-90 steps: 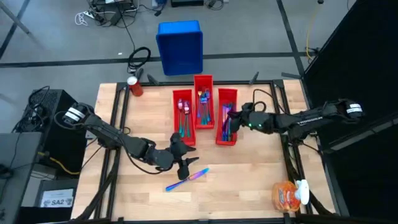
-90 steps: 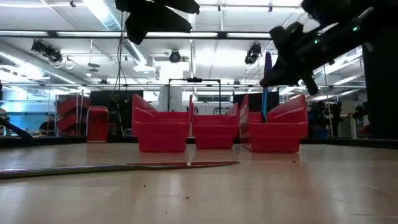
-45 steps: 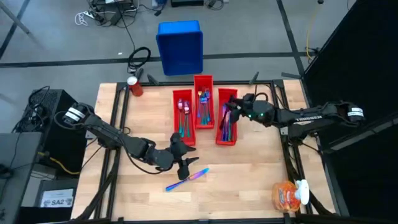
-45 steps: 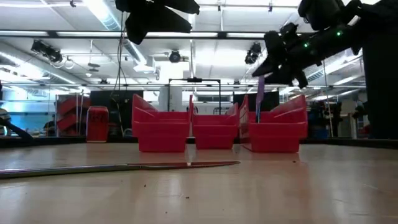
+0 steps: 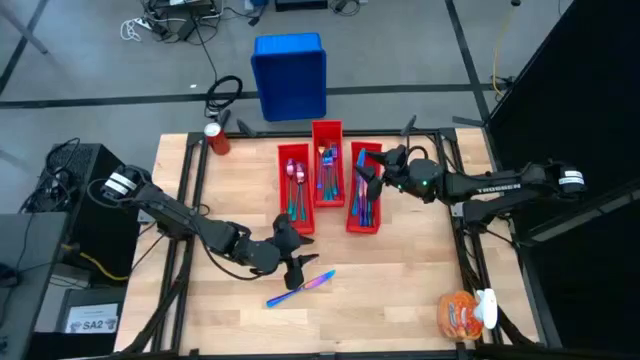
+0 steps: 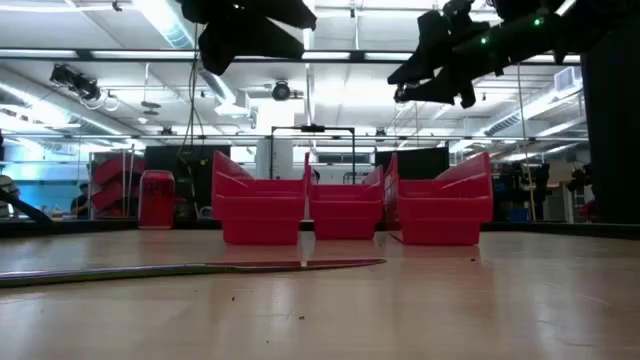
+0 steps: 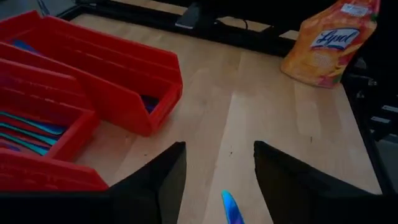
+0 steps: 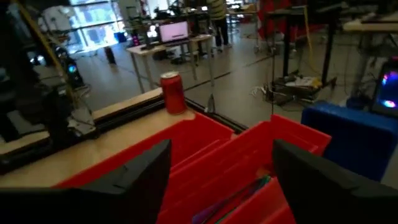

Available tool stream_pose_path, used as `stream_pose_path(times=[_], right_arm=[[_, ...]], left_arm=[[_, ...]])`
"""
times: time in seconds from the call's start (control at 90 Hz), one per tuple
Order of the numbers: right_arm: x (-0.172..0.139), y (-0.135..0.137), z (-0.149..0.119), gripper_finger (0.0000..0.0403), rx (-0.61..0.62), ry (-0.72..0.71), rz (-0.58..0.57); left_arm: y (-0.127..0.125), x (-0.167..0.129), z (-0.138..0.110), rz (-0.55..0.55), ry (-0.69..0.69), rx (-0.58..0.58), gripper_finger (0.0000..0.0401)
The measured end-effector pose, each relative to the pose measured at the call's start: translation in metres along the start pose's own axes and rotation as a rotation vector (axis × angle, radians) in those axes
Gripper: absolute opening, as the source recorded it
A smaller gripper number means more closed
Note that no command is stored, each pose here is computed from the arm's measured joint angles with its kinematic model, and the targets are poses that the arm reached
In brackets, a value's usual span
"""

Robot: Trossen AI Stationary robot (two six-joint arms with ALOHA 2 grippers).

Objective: Sort silverware
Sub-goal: Put the iridescent knife into the right orange bin

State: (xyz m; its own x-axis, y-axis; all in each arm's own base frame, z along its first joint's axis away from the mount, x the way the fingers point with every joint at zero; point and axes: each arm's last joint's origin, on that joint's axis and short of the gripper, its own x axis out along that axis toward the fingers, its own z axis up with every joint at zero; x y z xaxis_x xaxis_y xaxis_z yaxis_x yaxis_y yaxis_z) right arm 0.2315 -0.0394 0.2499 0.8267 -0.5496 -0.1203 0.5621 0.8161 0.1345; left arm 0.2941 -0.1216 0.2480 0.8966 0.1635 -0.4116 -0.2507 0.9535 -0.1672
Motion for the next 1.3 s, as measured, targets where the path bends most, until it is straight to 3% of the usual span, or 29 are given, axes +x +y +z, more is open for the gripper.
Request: stream_pose_path(times=[0.233,0.411,0.678,1.044,1.3], right_arm=[[-0.016,0.028,-0.004,0.0232,-0.127,0.069,0.13],[-0.034,0.052,-0.009,0.0224,-0.147,0.078,0.259],[-0.063,0.081,-0.018,0.0232,-0.177,0.095,0.437],[-0.095,0.124,-0.047,0.0217,-0.326,0.169,0.563],[-0.078,0.176,-0.076,0.0213,-0.469,0.293,0.574]], left_arm=[[-0.007,-0.005,-0.011,-0.097,0.12,-0.039,0.017],[-0.026,-0.004,-0.035,-0.176,0.228,-0.023,0.017],[-0.045,0.018,-0.08,-0.102,0.522,-0.004,0.017],[-0.049,0.025,-0.085,0.023,0.686,0.018,0.0171],[-0.053,0.015,-0.091,0.041,0.742,-0.024,0.0171]])
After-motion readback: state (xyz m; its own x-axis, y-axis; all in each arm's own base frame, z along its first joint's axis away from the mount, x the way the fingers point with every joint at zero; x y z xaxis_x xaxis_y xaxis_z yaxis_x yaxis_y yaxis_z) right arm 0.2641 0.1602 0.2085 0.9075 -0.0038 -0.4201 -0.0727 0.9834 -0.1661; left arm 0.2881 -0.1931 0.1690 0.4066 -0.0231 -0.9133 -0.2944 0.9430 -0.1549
